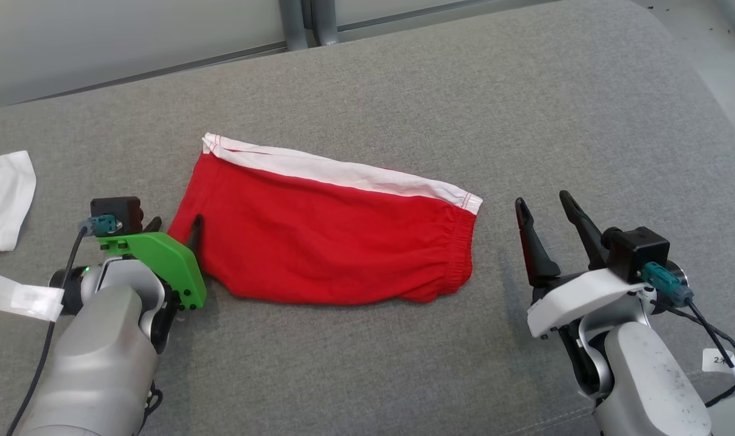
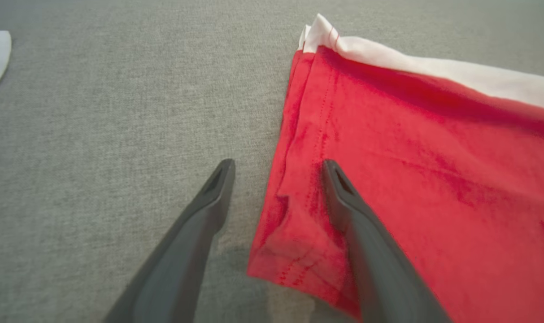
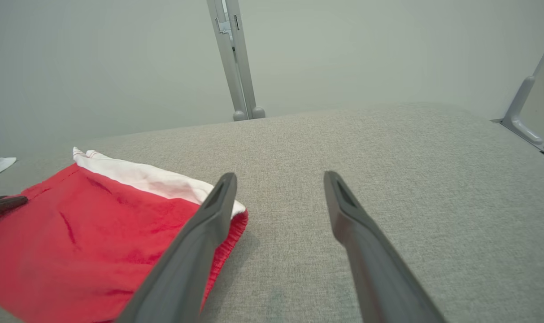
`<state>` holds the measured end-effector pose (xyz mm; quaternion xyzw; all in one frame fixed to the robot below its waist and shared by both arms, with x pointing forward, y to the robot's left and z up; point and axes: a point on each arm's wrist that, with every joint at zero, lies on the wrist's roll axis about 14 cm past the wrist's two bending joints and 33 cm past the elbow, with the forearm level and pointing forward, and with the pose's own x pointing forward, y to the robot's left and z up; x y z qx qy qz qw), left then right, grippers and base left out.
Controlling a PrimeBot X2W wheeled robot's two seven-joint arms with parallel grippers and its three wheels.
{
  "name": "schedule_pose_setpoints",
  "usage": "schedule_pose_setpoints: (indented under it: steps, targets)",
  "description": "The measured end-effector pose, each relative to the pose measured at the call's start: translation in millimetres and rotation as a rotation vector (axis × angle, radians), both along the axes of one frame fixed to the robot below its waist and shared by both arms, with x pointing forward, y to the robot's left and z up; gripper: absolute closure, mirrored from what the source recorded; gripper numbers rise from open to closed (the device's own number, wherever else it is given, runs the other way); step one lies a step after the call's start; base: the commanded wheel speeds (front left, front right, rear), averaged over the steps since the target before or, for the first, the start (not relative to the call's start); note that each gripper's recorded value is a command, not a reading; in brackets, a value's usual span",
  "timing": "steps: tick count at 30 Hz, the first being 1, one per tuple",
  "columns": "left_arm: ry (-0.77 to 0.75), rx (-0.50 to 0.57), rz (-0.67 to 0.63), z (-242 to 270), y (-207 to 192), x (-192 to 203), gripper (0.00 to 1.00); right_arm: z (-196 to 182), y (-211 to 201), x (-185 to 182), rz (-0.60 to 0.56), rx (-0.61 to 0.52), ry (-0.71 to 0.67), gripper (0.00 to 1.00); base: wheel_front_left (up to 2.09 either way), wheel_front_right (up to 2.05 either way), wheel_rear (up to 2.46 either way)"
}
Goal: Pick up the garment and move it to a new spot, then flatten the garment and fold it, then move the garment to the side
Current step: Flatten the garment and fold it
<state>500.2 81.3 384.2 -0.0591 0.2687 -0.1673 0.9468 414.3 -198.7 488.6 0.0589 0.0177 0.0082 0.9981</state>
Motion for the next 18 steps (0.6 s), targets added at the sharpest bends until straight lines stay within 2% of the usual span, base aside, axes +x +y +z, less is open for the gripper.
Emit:
schedule_pose_setpoints:
  steps: [9,10,11,12,13,14,18]
  targets:
    - [0.086,0.043,-0.046,-17,-5,-2,0.00,12,-3,-7,-0.008,0.001,-0.016,0.00,0.00,0.00,0.00]
    - [0.089,0.043,-0.054,-17,-7,-2,0.04,13,-4,-8,-0.010,-0.001,-0.020,0.00,0.00,0.00,0.00]
    - [0.088,0.044,-0.061,-16,-10,-1,0.53,14,-5,-8,-0.012,-0.001,-0.022,0.00,0.00,0.00,0.00]
    - [0.085,0.042,-0.068,-16,-12,-1,0.70,15,-5,-8,-0.013,0.000,-0.024,0.00,0.00,0.00,0.00]
    - [0.083,0.040,-0.074,-15,-14,0,0.94,15,-5,-8,-0.014,0.003,-0.025,0.00,0.00,0.00,0.00]
    - [0.080,0.038,-0.082,-15,-17,0,1.00,15,-5,-9,-0.014,0.004,-0.025,0.00,0.00,0.00,0.00]
    - [0.075,0.033,-0.104,-12,-23,-3,1.00,15,-5,-11,-0.015,0.007,-0.024,0.00,0.00,0.00,0.00]
